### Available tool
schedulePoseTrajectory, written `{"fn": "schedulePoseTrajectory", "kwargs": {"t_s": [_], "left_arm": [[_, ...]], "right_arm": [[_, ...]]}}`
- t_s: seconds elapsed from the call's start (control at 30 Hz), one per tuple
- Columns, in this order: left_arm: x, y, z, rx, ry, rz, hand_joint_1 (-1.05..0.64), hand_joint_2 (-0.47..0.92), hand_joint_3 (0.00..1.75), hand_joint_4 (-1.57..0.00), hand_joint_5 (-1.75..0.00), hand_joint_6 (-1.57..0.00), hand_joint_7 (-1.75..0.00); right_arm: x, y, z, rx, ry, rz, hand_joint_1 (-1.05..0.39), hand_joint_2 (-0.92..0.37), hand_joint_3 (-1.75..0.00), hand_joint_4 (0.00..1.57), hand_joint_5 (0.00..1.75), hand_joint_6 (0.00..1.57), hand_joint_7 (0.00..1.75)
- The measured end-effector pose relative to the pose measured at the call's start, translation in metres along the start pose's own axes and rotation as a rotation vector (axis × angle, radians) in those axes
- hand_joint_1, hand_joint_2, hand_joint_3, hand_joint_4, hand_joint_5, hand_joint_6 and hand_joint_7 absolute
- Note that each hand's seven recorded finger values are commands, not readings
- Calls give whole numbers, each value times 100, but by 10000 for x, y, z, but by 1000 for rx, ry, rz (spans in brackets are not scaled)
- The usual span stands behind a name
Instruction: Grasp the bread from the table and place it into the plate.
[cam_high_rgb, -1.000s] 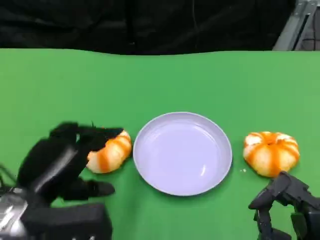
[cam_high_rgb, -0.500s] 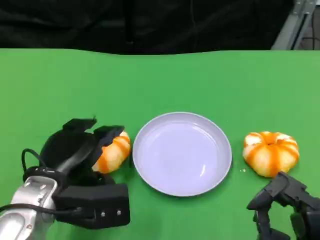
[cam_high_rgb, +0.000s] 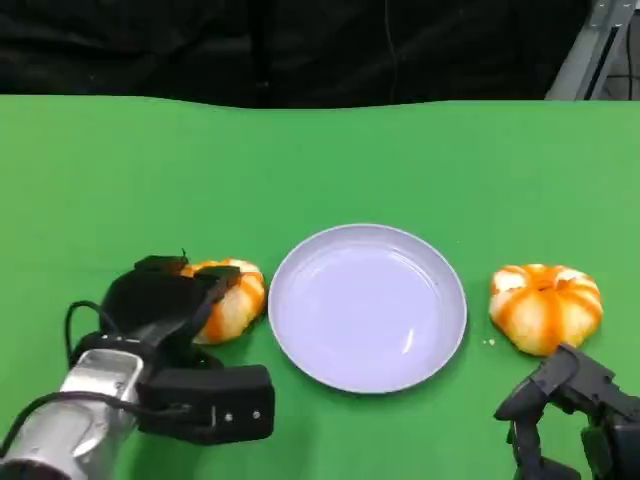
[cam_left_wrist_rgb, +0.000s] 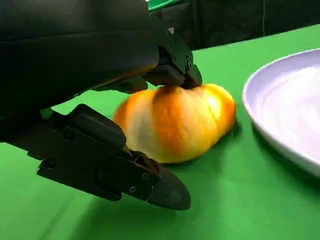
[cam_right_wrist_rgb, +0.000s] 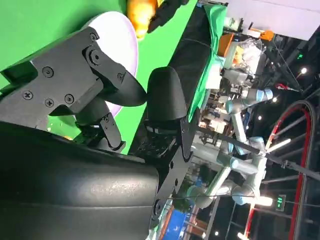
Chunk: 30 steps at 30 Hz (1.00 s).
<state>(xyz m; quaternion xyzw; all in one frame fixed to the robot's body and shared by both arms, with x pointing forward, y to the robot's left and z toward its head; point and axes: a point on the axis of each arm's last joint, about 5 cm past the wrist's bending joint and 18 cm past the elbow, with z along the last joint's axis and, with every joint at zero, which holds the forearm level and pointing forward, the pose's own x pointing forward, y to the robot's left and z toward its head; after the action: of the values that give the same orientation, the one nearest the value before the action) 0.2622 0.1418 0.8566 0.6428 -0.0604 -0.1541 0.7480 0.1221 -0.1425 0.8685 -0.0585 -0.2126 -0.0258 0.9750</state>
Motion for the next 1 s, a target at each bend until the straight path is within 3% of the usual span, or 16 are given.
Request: {"fn": "schedulePoseTrajectory", "kwargs": {"t_s": [0.47, 0.57, 0.7, 0.73, 0.77, 0.8, 0.83, 0.87, 0.93, 0.97, 1.0], "left_arm": [[75, -36, -4, -38, 25, -23, -80, 91, 1, -33, -3, -46, 0], [114, -30, 10, -48, 29, -38, -66, 91, 0, -42, -5, -50, -1], [112, -43, 9, -73, 21, -39, -61, 91, 0, -46, -5, -51, -1], [111, -45, 8, -74, 19, -40, -42, 92, 5, -67, -28, -65, -4], [108, -49, 6, -76, 16, -34, -27, 92, 12, -71, -72, -82, -4], [107, -50, 6, -81, 14, -24, -22, 92, 14, -72, -90, -88, -4], [107, -49, 6, -92, 13, -13, -20, 92, 15, -72, -99, -91, -3], [109, -46, 6, -104, 11, -3, -15, 92, 8, -87, -81, -108, -6], [112, -42, -2, -138, 17, 12, -13, 92, 4, -99, -64, -118, -5], [111, -43, -10, -162, 26, 21, -8, 92, 5, -87, -110, -124, -24], [111, -45, -16, -179, 31, 28, -6, 92, 6, -79, -131, -112, -56]], "right_arm": [[-5, -2, 20, -2, 3, -6, -11, -48, -125, 85, 174, 75, 150], [-4, -1, 18, -1, 2, -8, -12, -49, -125, 85, 174, 75, 150], [-5, 2, 13, 2, -6, -8, -12, -48, -125, 85, 174, 75, 151], [-1, 4, 11, 3, -9, -7, -12, -49, -125, 85, 174, 75, 151], [1, 5, 10, 3, -10, -7, -11, -49, -125, 85, 174, 75, 151], [0, 4, 10, 3, -9, -7, -11, -49, -126, 85, 175, 75, 151], [-1, 4, 10, 3, -9, -7, -11, -49, -126, 85, 175, 75, 151], [-2, 3, 10, 2, -8, -7, -12, -48, -126, 85, 175, 75, 151], [-1, 4, 6, 3, -8, -8, -12, -48, -127, 86, 175, 75, 152], [0, 6, 1, 3, -7, -7, -13, -48, -127, 85, 175, 75, 152], [0, 6, 0, 3, -5, -7, -13, -48, -127, 85, 175, 75, 152]]}}
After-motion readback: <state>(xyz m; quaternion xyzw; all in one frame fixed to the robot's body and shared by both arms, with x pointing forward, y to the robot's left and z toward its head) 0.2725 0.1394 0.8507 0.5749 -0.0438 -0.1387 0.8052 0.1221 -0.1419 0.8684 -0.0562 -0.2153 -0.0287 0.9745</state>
